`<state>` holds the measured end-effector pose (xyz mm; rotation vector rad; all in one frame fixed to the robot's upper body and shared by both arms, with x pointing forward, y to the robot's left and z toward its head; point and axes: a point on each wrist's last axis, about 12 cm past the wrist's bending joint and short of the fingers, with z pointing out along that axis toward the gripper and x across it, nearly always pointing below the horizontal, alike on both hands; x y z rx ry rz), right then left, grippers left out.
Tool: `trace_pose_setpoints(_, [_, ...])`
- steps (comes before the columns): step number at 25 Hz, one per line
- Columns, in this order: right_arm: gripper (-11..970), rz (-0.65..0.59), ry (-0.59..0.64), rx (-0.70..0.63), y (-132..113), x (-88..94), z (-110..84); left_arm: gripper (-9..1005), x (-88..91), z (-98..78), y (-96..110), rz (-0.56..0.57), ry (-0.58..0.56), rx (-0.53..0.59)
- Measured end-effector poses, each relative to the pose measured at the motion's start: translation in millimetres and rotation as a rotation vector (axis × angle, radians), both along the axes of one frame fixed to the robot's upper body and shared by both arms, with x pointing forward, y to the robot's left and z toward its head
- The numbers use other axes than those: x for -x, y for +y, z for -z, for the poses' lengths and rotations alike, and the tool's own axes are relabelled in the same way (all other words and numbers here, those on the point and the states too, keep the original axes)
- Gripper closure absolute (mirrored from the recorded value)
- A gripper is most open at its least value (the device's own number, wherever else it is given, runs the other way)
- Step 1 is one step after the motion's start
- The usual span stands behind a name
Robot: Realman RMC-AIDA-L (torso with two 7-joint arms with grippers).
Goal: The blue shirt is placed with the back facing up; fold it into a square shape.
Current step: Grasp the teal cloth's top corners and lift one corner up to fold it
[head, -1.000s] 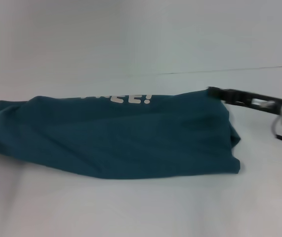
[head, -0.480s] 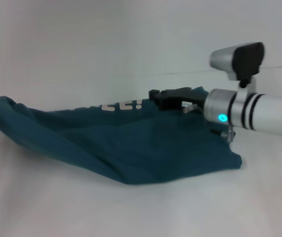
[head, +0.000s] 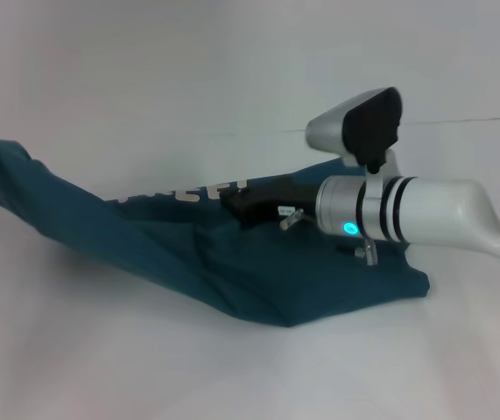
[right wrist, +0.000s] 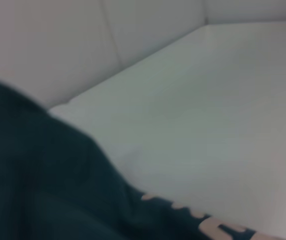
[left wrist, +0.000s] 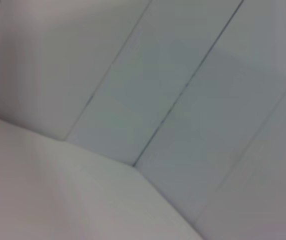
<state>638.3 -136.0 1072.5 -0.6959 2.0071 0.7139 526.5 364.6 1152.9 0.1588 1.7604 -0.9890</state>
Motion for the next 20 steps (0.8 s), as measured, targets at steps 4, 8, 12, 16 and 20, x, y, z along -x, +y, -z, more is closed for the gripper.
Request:
trace_pose_setpoints(4, [938, -0.063, 0.007, 0.047, 9.0, 4.9, 3.4, 983, -4.3, -6.8, -5.7, 0.036, -0.028, 0.021])
trace_pose_setpoints(8, [939, -0.114, 0.019, 0.085, 14.8, 10.4, 7.7, 983, -10.5, -13.2, -11.7, 0.072, -0.055, 0.049])
trace_pose_setpoints(12, [939, -0.159, 0.032, 0.096, 22.2, 15.4, 9.2, 984, -21.0, -23.0, -18.6, 0.115, -0.083, 0.066])
trace_pose_setpoints(16, [938, -0.201, 0.043, 0.108, 30.3, 19.1, 9.3, 983, -28.8, -30.5, -21.7, 0.131, -0.097, 0.062])
trace_pose_setpoints(20, [938, -0.224, 0.046, 0.111, 37.1, 19.9, 7.2, 983, -35.5, -35.8, -27.8, 0.153, -0.108, 0.056])
